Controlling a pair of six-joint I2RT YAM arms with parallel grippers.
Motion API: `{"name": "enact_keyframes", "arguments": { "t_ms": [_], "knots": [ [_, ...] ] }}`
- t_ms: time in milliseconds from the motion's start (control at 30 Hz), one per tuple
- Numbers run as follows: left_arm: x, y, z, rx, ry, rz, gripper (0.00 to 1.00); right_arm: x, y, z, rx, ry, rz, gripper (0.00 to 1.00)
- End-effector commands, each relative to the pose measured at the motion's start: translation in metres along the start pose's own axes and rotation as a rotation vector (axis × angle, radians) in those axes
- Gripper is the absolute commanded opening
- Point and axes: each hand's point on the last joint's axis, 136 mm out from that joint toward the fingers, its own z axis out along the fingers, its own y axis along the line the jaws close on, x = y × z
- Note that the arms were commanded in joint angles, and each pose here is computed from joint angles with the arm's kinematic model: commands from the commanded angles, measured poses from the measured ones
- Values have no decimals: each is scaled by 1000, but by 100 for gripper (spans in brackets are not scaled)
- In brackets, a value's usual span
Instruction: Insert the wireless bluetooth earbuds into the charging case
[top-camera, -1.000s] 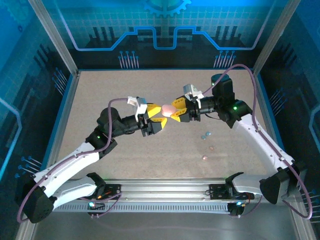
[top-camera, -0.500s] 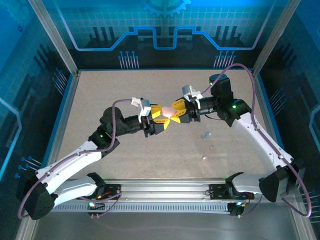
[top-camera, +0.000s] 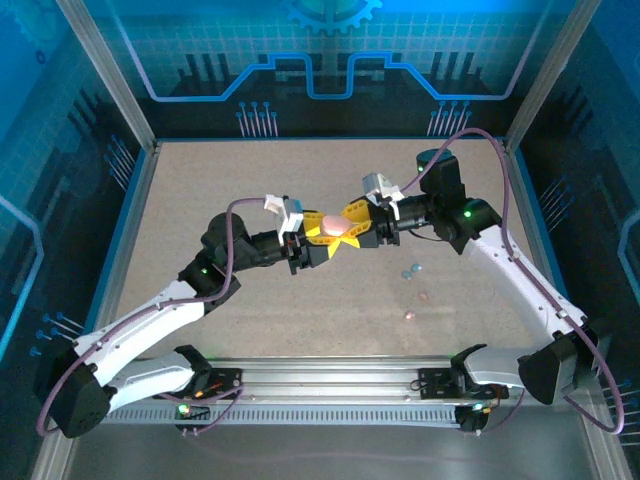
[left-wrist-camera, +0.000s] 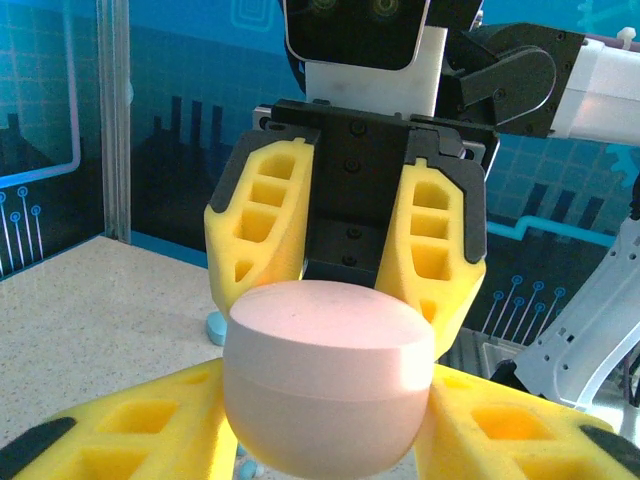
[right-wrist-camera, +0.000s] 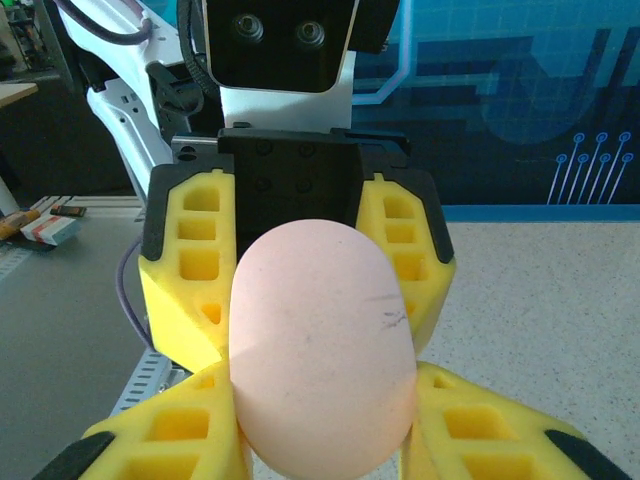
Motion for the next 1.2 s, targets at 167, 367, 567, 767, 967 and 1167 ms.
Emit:
{"name": "enact_keyframes", "arguments": {
  "t_ms": [167,367,567,767,967,1167],
  "knots": [
    [-17,-7,3,26,-23,25,35,4,8,3,6,42,-48,34],
    [-6,-5,2,14,9,28,28,-9,4,-5,-2,0,14,47],
    [5,-4,1,17,31,23,27,-13,-8,-12,32,-1,89,52],
    [3,-7,3,40,15,14,28,-3,-25,-12,134,36,103,52],
    [6,-8,4,53,14,0,28,-4,-44,-18,267,28,85,51],
    [6,-9,3,57,10,-7,28,-6,-47,-21,307,25,68,51]
  ]
}}
